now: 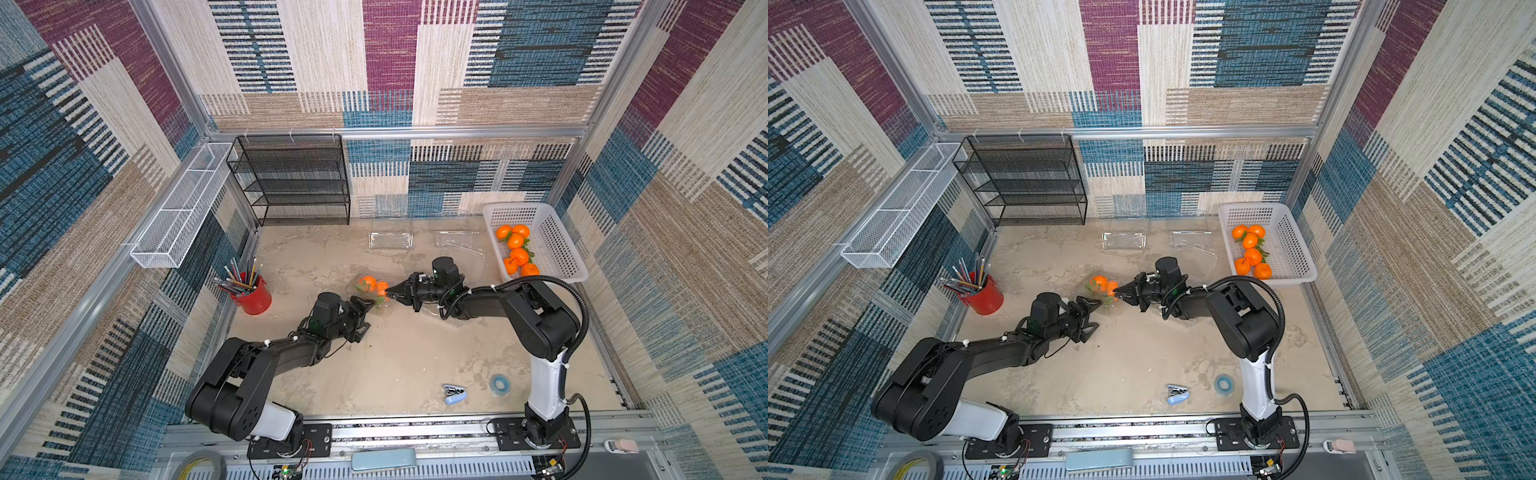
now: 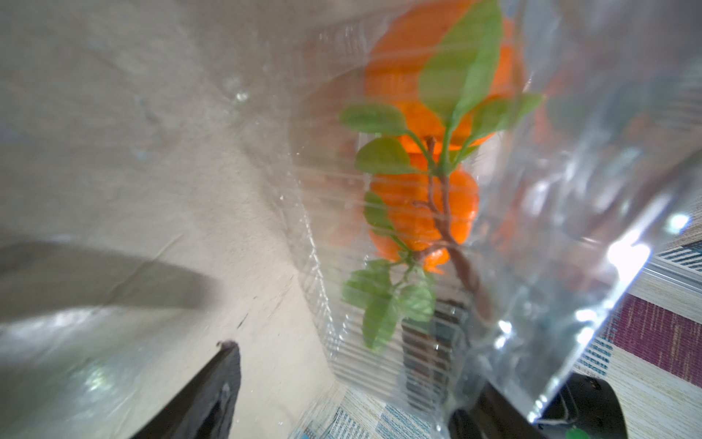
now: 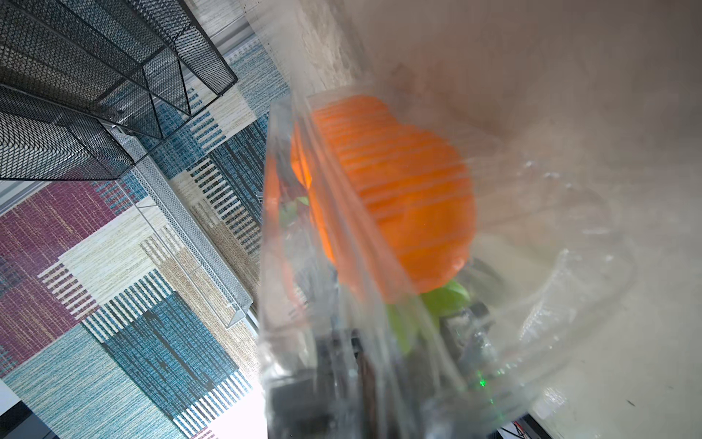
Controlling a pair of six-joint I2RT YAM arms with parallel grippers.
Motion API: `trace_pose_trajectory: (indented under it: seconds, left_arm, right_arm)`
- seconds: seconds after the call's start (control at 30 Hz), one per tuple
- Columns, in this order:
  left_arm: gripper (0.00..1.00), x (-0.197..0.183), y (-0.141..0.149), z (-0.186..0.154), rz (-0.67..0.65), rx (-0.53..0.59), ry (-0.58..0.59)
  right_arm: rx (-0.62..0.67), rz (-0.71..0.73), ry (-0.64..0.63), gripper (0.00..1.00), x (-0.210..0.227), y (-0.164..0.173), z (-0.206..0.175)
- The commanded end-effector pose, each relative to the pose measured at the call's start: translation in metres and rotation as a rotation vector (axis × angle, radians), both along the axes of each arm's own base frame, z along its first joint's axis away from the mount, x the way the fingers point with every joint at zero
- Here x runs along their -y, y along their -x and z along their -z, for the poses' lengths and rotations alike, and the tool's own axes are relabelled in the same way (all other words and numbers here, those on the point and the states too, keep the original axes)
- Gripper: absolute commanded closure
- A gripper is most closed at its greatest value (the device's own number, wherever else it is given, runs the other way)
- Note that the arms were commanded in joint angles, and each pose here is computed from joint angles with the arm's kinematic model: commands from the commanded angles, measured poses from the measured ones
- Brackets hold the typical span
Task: Take oranges out of containers
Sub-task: Open the packing box at the center of the board.
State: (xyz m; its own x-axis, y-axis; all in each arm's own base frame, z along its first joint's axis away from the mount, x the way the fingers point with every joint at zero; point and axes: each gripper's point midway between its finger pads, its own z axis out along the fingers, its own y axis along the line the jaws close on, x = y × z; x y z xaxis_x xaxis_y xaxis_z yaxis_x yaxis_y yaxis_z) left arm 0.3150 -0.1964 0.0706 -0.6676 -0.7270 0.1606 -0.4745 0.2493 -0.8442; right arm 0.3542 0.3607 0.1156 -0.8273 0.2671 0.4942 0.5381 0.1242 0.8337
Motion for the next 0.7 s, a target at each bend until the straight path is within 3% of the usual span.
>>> trace_pose_trajectory:
  seconds: [0.0,0.67]
  left_arm:
    - [0.19,-0.006,0.009,0.015,0.003,-0.047,-0.054]
    - [0.19,-0.011,0.019,0.026,0.010,-0.076,-0.083]
  right_arm:
    - [0.010,-0.019,-0.057,0.82,-0.006,0.004,-0.017]
    - [-0.017,0.008,-0.110,0.79,-0.009,0.009,-0.026]
